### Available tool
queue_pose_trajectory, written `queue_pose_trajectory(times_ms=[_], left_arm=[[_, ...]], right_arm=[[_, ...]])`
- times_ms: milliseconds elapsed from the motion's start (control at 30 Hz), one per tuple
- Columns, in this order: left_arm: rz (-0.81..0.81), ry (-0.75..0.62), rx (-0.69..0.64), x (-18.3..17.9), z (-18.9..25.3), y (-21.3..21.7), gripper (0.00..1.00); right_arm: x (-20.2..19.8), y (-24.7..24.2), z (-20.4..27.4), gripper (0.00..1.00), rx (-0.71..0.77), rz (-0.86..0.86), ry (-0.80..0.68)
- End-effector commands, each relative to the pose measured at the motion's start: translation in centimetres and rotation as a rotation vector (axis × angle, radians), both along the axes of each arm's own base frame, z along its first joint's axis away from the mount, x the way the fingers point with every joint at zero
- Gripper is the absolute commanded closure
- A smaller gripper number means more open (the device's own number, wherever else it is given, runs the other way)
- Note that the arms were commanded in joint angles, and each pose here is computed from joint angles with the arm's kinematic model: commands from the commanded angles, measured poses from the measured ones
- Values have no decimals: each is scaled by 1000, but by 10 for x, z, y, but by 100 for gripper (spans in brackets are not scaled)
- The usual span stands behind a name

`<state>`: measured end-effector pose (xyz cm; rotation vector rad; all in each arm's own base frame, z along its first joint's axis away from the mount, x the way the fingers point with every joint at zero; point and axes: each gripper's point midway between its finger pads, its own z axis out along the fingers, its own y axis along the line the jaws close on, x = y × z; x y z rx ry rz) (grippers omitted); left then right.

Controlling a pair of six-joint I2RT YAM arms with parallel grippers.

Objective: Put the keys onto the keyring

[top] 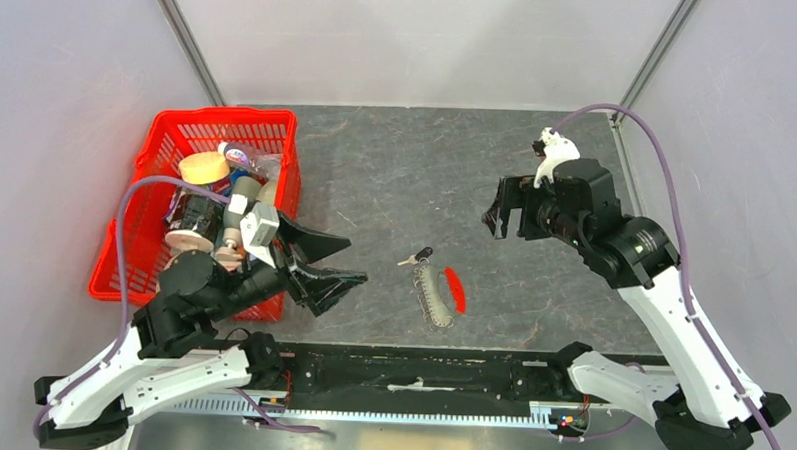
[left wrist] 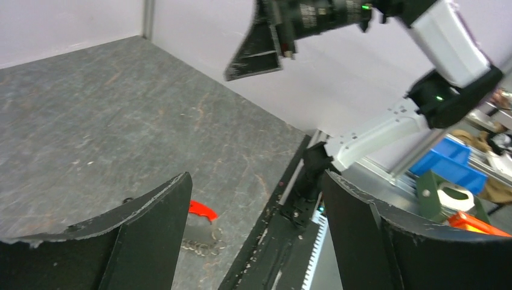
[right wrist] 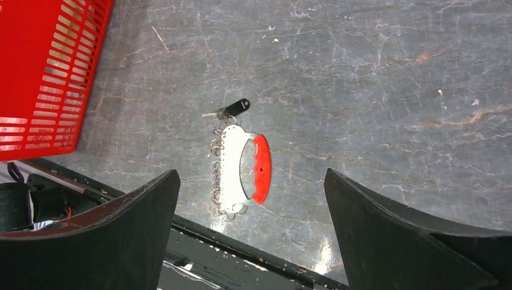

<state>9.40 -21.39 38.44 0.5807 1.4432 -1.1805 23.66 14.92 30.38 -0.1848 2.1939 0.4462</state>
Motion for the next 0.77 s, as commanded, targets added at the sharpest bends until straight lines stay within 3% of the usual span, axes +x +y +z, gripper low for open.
queue_pose_trajectory(times_ms=[0, 200, 333, 533, 600, 733], left_arm=[[165, -24, 67, 26, 0, 17, 14], [333, -13, 165, 50, -15, 37, 13], [388, -1, 237, 57, -21, 45, 12], [413, -11, 208, 57, -8, 54, 11], [421, -9, 199, 56, -4, 57, 11], [426, -4, 213, 57, -5, 58, 11]], right_arm=[[-9, -16, 21, 3, 29, -59, -62], [-25, -19, 31, 3, 43, -5, -118], [-28, -38, 34, 3, 15, -84, -126], [-38, -47, 49, 3, 40, -96, -190], [-46, -40, 50, 3, 40, -17, -184], [-43, -42, 48, 3, 22, -41, -156]])
